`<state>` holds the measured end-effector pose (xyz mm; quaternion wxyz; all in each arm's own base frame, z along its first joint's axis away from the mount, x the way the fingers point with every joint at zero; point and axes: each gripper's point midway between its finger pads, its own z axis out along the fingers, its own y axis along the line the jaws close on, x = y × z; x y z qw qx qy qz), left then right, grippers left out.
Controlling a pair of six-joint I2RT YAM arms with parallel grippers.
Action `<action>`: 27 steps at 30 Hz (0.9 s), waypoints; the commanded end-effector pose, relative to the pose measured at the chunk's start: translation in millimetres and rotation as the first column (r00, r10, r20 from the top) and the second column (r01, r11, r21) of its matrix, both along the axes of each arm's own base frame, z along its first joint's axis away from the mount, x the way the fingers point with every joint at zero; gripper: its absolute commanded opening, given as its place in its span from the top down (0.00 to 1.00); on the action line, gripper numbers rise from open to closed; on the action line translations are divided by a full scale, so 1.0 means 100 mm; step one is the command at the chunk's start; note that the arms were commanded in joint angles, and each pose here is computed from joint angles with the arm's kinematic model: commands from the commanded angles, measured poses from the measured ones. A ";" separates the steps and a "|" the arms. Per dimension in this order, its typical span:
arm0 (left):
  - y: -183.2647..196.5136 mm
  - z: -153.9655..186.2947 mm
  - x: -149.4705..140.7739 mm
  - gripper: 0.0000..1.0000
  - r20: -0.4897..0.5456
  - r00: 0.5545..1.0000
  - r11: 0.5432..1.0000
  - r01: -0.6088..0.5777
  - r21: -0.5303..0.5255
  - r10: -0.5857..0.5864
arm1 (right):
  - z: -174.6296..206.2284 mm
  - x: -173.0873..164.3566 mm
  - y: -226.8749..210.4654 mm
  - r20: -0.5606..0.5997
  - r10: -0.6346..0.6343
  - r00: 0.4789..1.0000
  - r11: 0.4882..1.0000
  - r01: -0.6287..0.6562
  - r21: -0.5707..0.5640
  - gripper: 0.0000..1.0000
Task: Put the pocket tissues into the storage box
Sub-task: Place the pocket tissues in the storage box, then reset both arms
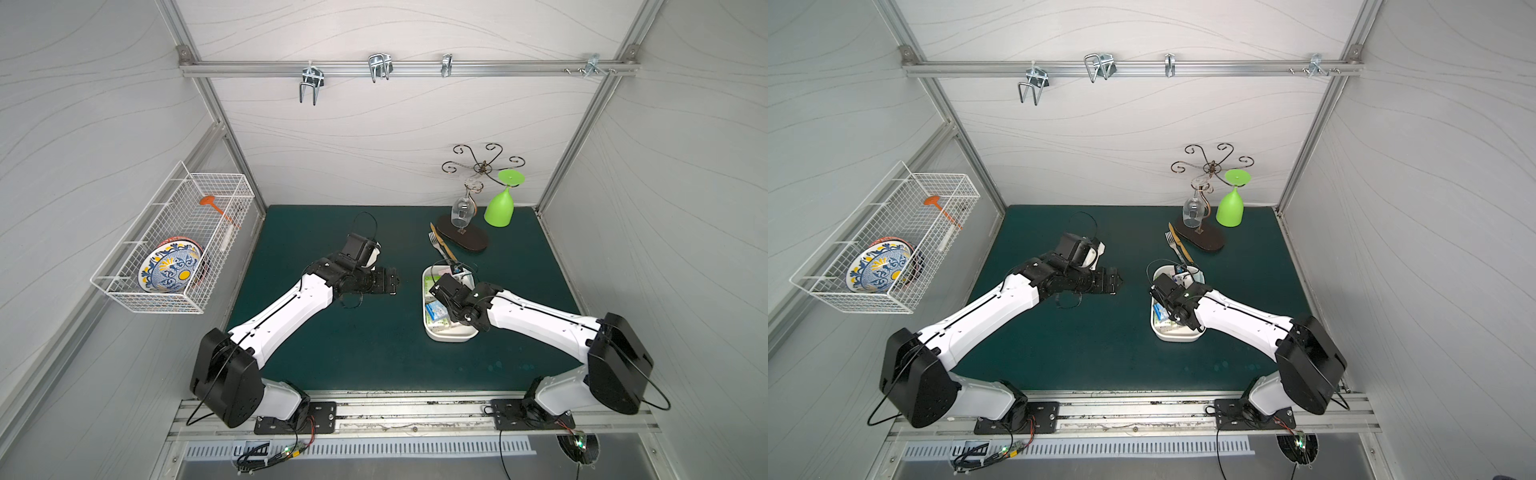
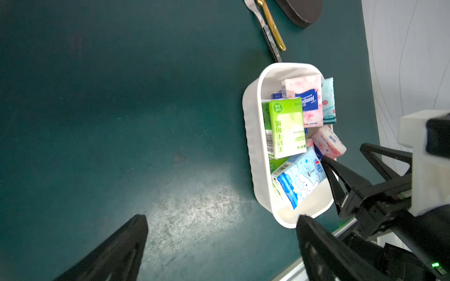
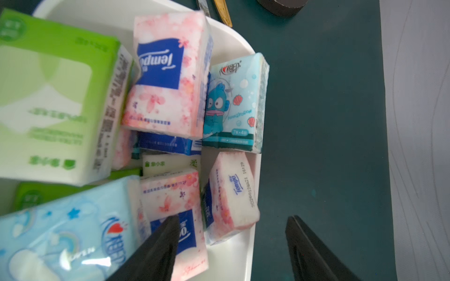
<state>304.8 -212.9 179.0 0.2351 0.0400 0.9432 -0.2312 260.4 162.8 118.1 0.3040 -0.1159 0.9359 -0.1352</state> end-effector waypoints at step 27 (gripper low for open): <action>2.53 -0.74 0.82 0.01 0.602 0.708 0.743 -0.614 0.266 0.370 | -0.23 1.35 -1.59 0.486 -0.244 0.839 0.930 0.061 0.363 0.16</action>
